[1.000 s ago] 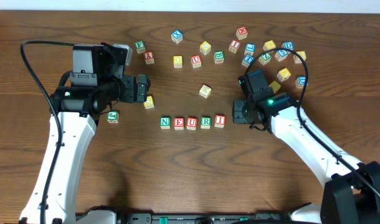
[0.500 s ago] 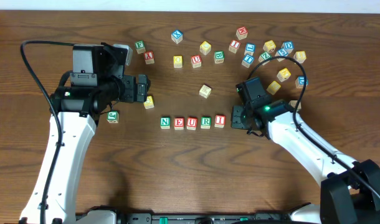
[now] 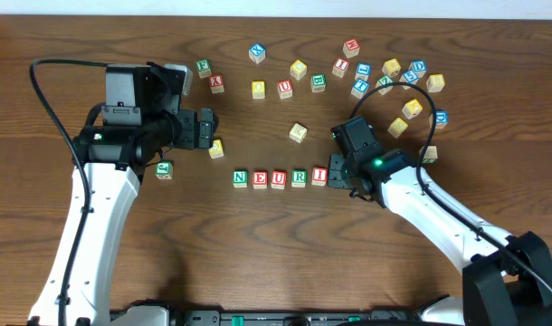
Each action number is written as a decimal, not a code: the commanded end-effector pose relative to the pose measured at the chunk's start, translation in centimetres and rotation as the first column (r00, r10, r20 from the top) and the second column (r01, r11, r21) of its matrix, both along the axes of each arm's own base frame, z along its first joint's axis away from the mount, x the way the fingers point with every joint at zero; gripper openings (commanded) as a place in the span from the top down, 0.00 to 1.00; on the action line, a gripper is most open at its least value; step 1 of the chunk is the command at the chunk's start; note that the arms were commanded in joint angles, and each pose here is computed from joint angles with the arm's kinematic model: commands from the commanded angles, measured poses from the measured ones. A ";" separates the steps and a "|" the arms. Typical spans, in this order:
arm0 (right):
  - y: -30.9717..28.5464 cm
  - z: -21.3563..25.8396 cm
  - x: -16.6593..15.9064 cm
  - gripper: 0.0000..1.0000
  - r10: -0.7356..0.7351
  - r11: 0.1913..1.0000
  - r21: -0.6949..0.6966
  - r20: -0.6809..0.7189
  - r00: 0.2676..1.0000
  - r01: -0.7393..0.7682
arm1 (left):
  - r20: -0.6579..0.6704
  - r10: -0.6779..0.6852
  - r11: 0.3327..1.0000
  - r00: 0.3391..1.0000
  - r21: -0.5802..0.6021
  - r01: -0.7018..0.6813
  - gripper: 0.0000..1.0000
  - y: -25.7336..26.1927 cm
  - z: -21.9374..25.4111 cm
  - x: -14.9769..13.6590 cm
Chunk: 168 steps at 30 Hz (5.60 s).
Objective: Spell out NEURIPS
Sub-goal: 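Lower the blue P block onto the table right of the I block, then nudge the held blue P block into line beside the I block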
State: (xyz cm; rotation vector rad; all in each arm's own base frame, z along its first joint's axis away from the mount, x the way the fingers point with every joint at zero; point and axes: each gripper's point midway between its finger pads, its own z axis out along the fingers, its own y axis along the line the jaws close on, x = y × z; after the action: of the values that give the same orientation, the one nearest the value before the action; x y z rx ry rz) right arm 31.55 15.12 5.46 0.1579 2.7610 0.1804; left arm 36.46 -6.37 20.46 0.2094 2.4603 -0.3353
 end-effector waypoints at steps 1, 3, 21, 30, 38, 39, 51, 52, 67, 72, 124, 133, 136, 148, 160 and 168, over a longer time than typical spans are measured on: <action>-0.3 -1.1 -0.2 0.84 -0.026 0.999 -0.025 -0.019 0.999 0.026 | 0.034 -0.008 1.000 0.999 -0.007 0.009 0.02 -0.1 1.3 0.3; -0.3 -1.5 -0.2 0.84 -0.030 0.999 -0.029 -0.030 0.999 0.029 | 0.034 -0.008 1.000 0.999 -0.007 0.009 0.02 -0.1 1.3 0.3; -0.3 -3.2 -0.2 0.84 -0.034 0.999 -0.044 -0.060 0.998 0.031 | 0.034 -0.008 1.000 0.999 -0.007 0.009 0.02 -0.1 1.3 0.3; -0.2 -3.3 -0.1 0.84 -0.033 0.999 -0.041 -0.053 0.998 0.031 | 0.034 -0.008 1.000 0.999 -0.007 0.009 0.02 -0.1 1.3 0.3; -0.4 -4.4 -0.6 0.84 -0.047 0.999 -0.028 -0.056 0.997 0.045 | 0.034 -0.008 1.000 0.999 -0.007 0.009 0.02 -0.1 1.3 0.3; -0.4 -4.5 -0.7 0.84 -0.046 0.999 -0.027 -0.056 0.997 0.045 | 0.034 -0.008 1.000 0.999 -0.007 0.009 0.02 -0.1 1.3 0.3; -0.3 -4.6 -0.8 0.83 -0.005 0.999 -0.037 -0.057 0.998 0.003 | 0.034 -0.008 1.000 0.999 -0.007 0.009 0.02 -0.1 1.3 0.3; -0.3 -4.6 -0.8 0.83 0.000 0.999 -0.034 -0.058 0.998 -0.002 | 0.034 -0.008 1.000 0.999 -0.007 0.009 0.02 -0.1 1.3 0.3; 0.8 -4.2 0.0 0.82 0.075 0.997 -0.006 -0.016 0.997 -0.075 | 0.034 -0.008 1.000 0.999 -0.007 0.008 0.02 -0.1 1.3 0.3; 0.7 -4.2 0.0 0.82 0.082 0.997 -0.012 -0.019 0.996 -0.082 | 0.034 -0.008 1.000 0.999 -0.007 0.008 0.02 -0.1 1.3 0.3; 0.1 -4.2 -0.1 0.81 0.098 0.990 -0.105 0.004 0.995 -0.097 | 0.034 -0.008 1.000 0.999 -0.007 0.009 0.02 -0.1 1.3 0.3; 0.0 -4.2 0.0 0.81 0.107 0.988 -0.116 0.007 0.994 -0.106 | 0.034 -0.008 1.000 0.999 -0.007 0.009 0.02 -0.1 1.3 0.3; 0.0 -4.2 0.0 0.81 0.107 0.987 -0.119 0.008 0.994 -0.106 | 0.034 -0.008 1.000 0.999 -0.007 0.009 0.02 -0.1 1.3 0.3; 0.0 -5.1 0.0 0.81 0.107 0.986 -0.125 -0.007 0.994 -0.107 | 0.034 -0.008 1.000 0.999 -0.007 0.008 0.02 -0.1 1.3 0.3; 0.3 -5.5 0.2 0.83 0.110 0.986 -0.123 -0.020 0.994 -0.111 | 0.034 -0.008 1.000 0.999 -0.007 0.009 0.02 -0.1 1.3 0.3; 0.4 -5.4 0.3 0.79 0.110 0.986 -0.123 -0.017 0.994 -0.111 | 0.034 -0.008 1.000 0.999 -0.007 0.009 0.02 -0.1 1.3 0.3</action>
State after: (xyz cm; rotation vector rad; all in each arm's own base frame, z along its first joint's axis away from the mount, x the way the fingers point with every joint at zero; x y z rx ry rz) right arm 32.21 15.38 1.04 0.0000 2.7549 0.0660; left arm 36.46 -6.36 20.46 0.2088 2.4604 -0.3350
